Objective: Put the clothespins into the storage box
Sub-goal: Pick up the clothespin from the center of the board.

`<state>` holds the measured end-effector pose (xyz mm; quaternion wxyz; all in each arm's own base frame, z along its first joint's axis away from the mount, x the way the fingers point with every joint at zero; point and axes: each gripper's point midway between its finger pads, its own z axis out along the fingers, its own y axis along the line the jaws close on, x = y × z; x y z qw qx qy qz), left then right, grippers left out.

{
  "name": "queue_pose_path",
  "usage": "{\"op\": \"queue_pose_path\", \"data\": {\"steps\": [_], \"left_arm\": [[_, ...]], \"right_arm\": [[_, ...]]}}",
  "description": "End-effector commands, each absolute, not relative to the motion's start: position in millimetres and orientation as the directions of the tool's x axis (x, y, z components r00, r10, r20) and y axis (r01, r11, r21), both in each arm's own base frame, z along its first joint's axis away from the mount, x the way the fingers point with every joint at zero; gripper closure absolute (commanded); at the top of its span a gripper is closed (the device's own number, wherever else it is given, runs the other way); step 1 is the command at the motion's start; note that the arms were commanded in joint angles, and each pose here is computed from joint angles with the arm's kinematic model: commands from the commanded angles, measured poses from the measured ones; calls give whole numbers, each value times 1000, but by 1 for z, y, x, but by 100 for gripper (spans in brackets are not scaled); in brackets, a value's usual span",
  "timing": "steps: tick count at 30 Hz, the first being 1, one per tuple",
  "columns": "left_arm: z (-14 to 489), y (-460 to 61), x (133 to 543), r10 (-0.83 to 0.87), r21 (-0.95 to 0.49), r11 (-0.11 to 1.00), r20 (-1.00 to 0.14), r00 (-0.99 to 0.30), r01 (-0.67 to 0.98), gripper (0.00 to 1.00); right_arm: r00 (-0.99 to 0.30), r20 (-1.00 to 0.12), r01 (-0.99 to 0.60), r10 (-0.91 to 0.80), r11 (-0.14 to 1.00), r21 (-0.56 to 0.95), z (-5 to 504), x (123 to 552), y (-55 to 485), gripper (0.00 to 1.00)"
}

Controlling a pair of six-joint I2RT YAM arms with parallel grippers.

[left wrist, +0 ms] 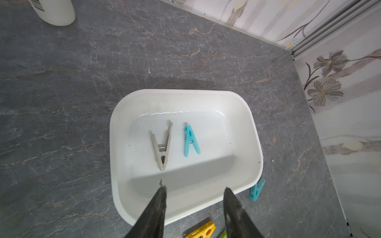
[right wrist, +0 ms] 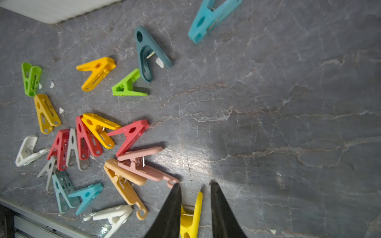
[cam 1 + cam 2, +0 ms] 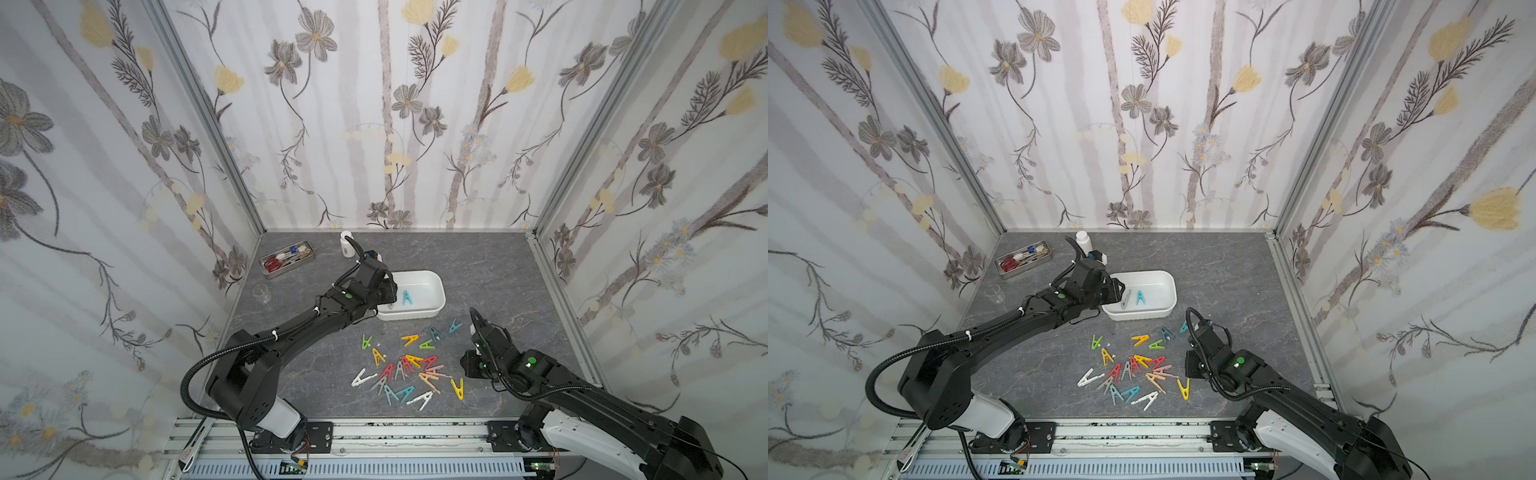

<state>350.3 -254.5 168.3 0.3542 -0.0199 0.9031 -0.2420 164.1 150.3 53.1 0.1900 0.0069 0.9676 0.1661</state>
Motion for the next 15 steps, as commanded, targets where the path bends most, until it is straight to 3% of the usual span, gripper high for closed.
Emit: {"op": "queue_pose_path", "data": {"steps": [1, 15], "left_arm": [[174, -243, 347, -247, -459, 882, -642, -726, 106, 54], [167, -231, 336, -266, -460, 884, -639, -722, 82, 54]], "right_arm": [[-948, -306, -18, 92, 941, 339, 42, 153, 151, 73], [-973, -230, -58, 15, 951, 305, 17, 142, 163, 72]]}}
